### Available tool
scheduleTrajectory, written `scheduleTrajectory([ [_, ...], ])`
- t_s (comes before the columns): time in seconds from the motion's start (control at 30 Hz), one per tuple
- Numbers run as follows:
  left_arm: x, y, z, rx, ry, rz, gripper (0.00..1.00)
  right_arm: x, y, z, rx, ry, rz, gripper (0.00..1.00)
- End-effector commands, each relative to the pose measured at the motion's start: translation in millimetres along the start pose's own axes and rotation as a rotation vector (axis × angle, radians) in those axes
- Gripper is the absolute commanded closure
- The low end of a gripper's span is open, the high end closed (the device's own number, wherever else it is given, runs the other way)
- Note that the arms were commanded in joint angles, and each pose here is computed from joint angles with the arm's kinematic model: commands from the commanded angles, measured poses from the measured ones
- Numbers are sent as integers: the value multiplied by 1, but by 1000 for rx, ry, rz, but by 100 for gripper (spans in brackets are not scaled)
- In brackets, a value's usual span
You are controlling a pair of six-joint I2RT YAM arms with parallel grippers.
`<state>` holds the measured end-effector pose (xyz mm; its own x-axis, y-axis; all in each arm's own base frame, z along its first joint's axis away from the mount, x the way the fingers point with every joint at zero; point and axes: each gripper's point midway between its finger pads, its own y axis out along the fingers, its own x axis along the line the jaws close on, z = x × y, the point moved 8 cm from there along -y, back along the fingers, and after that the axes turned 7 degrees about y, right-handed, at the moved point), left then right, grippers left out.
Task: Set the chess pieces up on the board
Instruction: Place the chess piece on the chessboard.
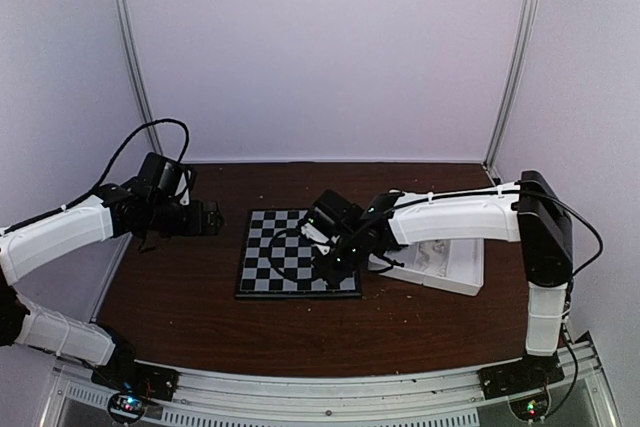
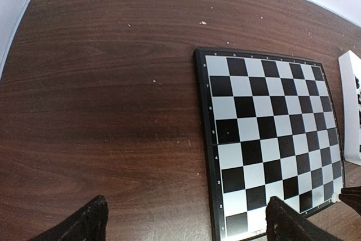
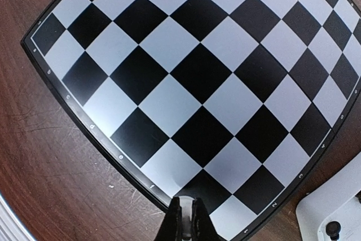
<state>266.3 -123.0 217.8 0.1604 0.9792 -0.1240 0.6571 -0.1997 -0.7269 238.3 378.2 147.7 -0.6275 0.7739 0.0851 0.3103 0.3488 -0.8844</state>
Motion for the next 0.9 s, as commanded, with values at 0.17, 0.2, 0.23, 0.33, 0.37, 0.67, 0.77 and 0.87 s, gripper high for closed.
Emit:
scheduleTrajectory([
  [0.17, 2, 3, -2, -16, 1, -2, 2, -3, 5, -1, 9, -7, 76, 100],
  [0.2, 2, 3, -2, -14, 2, -1, 2, -4, 7, -1, 15, -9, 78, 100],
  [0.23, 2, 3, -1, -14, 2, -2, 2, -4, 8, 0, 21, -11, 80, 100],
  [0.33, 2, 4, -1, -12, 2, -4, 2, -5, 11, 2, 26, -15, 89, 100],
  [0.37, 2, 5, 0, -9, 3, -4, 2, -5, 11, 2, 27, -17, 94, 100],
  [0.67, 3, 6, 1, -4, 5, -8, 2, -4, 13, -1, 27, -20, 100, 92],
  [0.77, 3, 6, 2, -4, 5, -6, 2, -3, 11, -4, 7, -14, 89, 83],
  [0.87, 2, 6, 1, -6, 5, -4, 2, -3, 0, -12, -39, -4, 79, 75],
])
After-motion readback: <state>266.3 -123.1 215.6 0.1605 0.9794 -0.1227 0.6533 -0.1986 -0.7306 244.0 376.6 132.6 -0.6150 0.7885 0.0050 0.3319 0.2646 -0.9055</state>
